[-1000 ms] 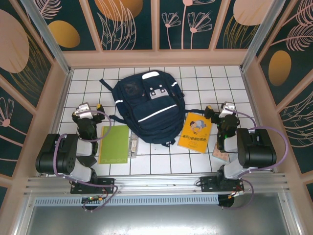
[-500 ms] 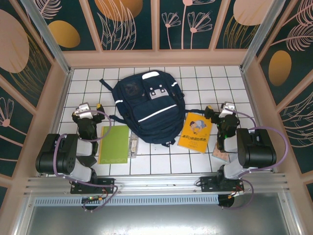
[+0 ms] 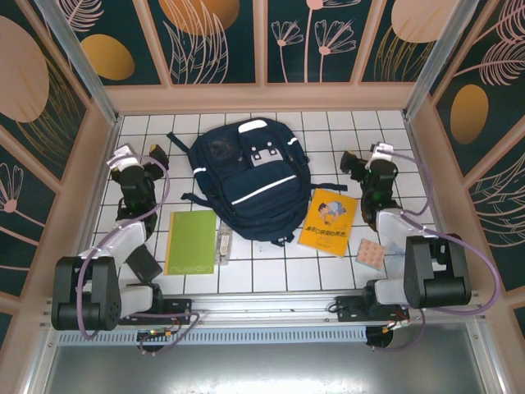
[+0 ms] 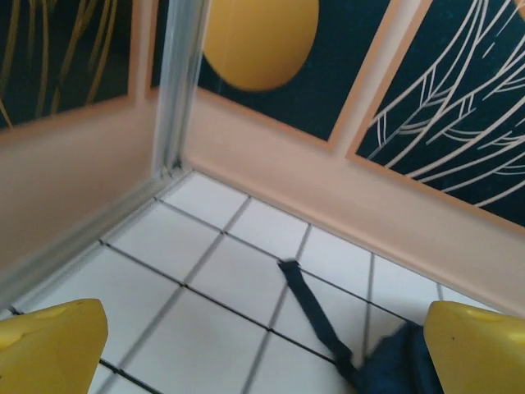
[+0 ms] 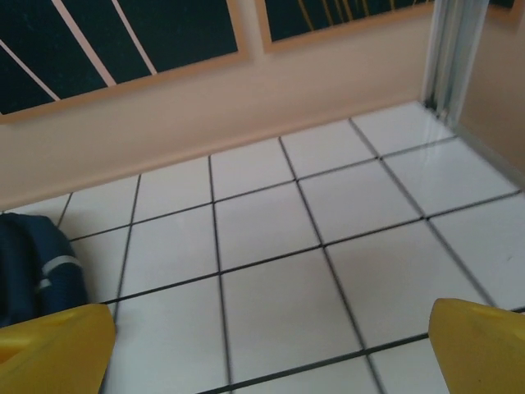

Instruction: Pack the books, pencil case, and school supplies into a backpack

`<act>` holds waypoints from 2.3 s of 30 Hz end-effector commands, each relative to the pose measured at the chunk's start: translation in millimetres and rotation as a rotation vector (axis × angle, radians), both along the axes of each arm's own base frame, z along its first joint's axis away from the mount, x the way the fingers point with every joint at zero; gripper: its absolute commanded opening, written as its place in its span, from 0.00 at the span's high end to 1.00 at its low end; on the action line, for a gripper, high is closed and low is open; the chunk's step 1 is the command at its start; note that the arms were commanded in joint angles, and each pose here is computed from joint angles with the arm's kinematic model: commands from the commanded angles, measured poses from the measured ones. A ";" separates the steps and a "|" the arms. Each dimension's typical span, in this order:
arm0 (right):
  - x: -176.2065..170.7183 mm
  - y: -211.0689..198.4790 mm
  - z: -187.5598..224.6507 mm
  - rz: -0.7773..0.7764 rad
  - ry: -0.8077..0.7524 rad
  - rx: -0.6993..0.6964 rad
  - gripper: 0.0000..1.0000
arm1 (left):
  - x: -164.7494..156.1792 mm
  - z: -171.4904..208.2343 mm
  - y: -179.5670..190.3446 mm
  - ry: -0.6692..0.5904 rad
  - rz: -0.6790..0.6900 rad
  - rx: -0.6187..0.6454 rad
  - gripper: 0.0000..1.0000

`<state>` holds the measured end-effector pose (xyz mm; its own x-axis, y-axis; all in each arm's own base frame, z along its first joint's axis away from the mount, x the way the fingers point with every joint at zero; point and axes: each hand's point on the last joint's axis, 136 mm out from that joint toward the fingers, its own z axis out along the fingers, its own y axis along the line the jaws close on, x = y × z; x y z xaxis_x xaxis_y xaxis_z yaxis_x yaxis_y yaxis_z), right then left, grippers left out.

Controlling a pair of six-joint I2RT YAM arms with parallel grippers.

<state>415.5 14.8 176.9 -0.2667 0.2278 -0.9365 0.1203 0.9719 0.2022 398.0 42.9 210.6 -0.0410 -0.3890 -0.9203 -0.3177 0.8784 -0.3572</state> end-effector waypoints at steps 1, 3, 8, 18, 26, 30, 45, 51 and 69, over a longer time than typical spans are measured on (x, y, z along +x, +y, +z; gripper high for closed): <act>-8.4 16.2 -24.9 -0.041 0.233 0.135 0.01 | -11.6 -54.8 -25.3 0.193 -0.054 -0.309 0.01; -10.3 34.0 -38.0 -0.019 0.336 0.195 0.01 | -16.7 -64.4 -40.7 0.225 -0.104 -0.398 0.01; -27.0 99.6 -72.6 0.192 0.520 0.318 0.10 | -32.4 -80.5 -68.4 0.278 -0.164 -0.498 0.01; -51.2 173.2 -102.2 0.385 0.638 0.438 0.13 | -41.0 -130.4 -136.8 0.379 -0.323 -0.697 0.01; -51.2 202.0 -101.2 0.478 0.627 0.568 0.23 | 11.9 -141.9 -182.8 0.376 -0.452 -0.769 0.01; -44.2 207.4 -87.9 0.496 0.586 0.605 0.29 | 47.3 -139.3 -210.5 0.368 -0.525 -0.805 0.01; -57.9 267.5 -53.2 0.650 0.568 0.756 0.48 | 96.9 -121.9 -250.2 0.365 -0.635 -0.764 0.01; -63.9 273.0 -45.6 0.636 0.573 0.704 0.39 | 120.8 -112.1 -267.1 0.376 -0.709 -0.725 0.01; -1.9 115.8 -26.4 0.231 0.466 0.306 0.13 | 119.9 -89.3 -223.6 0.490 -0.576 -0.295 0.01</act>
